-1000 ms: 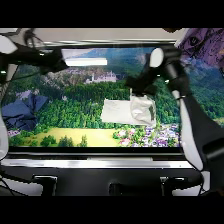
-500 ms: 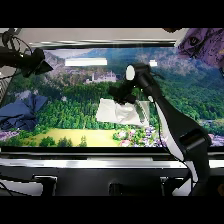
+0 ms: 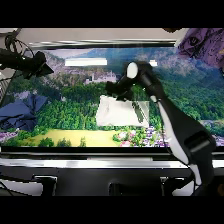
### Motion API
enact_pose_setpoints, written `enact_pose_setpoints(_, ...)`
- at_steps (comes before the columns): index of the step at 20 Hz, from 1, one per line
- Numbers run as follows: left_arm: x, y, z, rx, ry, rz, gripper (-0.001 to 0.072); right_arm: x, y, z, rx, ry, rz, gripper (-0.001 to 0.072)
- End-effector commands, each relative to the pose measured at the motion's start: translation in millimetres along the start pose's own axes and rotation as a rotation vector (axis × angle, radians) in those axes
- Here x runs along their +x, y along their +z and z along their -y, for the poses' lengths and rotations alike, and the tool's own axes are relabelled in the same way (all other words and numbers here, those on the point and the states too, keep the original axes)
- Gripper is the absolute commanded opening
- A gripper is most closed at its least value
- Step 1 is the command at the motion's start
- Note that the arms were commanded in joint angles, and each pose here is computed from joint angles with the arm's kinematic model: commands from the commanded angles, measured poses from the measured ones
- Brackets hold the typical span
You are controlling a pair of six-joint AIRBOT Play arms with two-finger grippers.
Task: Fold the clothes and pants, and hang the long-sleeved shirts on hangers.
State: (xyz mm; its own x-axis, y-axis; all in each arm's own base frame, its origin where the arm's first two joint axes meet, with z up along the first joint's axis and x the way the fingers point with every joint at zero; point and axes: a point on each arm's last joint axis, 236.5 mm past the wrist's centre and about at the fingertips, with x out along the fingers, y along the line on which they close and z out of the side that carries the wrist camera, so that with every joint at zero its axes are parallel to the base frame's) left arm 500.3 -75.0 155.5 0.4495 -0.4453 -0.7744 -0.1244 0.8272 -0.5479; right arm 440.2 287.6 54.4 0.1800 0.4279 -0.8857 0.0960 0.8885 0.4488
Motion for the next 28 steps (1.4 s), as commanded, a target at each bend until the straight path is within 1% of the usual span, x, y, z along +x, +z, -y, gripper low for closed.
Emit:
enact_pose_setpoints(1,0.1,0.3,-0.4,0.002,0.0,0.0,0.0017,-65.9,27.4,42.5,-0.08,-0.06,0.095,0.0526)
enact_pose_setpoints(2,0.1,0.3,-0.4,0.002,0.0,0.0,0.0017,-87.2,35.9,66.6,-0.098,-0.087,0.11,0.0556)
enact_pose_setpoints(4,0.1,0.3,-0.4,0.002,0.0,0.0,0.0017,-124.4,49.9,127.0,-0.112,-0.14,0.108,0.0556)
enact_pose_setpoints(5,0.1,0.3,-0.3,0.002,0.0,0.001,0.0017,-138.6,54.6,161.4,-0.089,-0.159,0.097,0.0556)
enact_pose_setpoints(6,0.1,0.3,-0.3,0.002,0.0,0.001,0.0017,-147.9,59.0,189.5,-0.058,-0.138,0.092,0.0555)
enact_pose_setpoints(7,0.1,0.3,-0.4,0.004,0.0,0.0,0.0017,-151.3,60.5,208.7,-0.021,-0.075,0.085,0.0555)
enact_pose_setpoints(10,0.1,0.3,-0.3,0.012,0.0,0.001,0.0017,-133.2,49.5,250.6,0.135,0.188,0.048,0.0553)
enact_pose_setpoints(13,0.1,0.3,-0.3,0.023,0.0,0.001,0.0017,-86.7,21.0,282.3,0.224,0.28,-0.001,0.0551)
enact_pose_setpoints(16,-0.4,0.9,-1.1,0.038,0.0,0.002,0.0018,-37.3,-3.7,285.8,0.276,0.365,-0.026,0.0542)
enact_pose_setpoints(20,-0.5,1.0,-1.5,0.036,0.0,0.002,0.0018,1.7,-21.2,284.8,0.341,0.451,-0.038,0.0534)
enact_pose_setpoints(25,-0.4,1.0,-1.3,0.037,0.0,0.002,0.0018,32.9,-21.4,266.1,0.271,0.404,-0.039,0.0527)
enact_pose_setpoints(26,-0.4,1.0,-1.3,0.037,0.0,0.002,0.0018,37.7,-18.6,260.3,0.26,0.396,-0.028,0.0501)
enact_pose_setpoints(27,-0.2,0.9,-1.4,0.037,0.0,0.002,0.0018,41.6,-16.5,253.1,0.252,0.396,-0.02,0.0447)
enact_pose_setpoints(28,-0.3,1.1,-1.7,0.037,0.001,0.002,0.0018,45.2,-16.2,246.6,0.242,0.395,-0.019,0.0419)
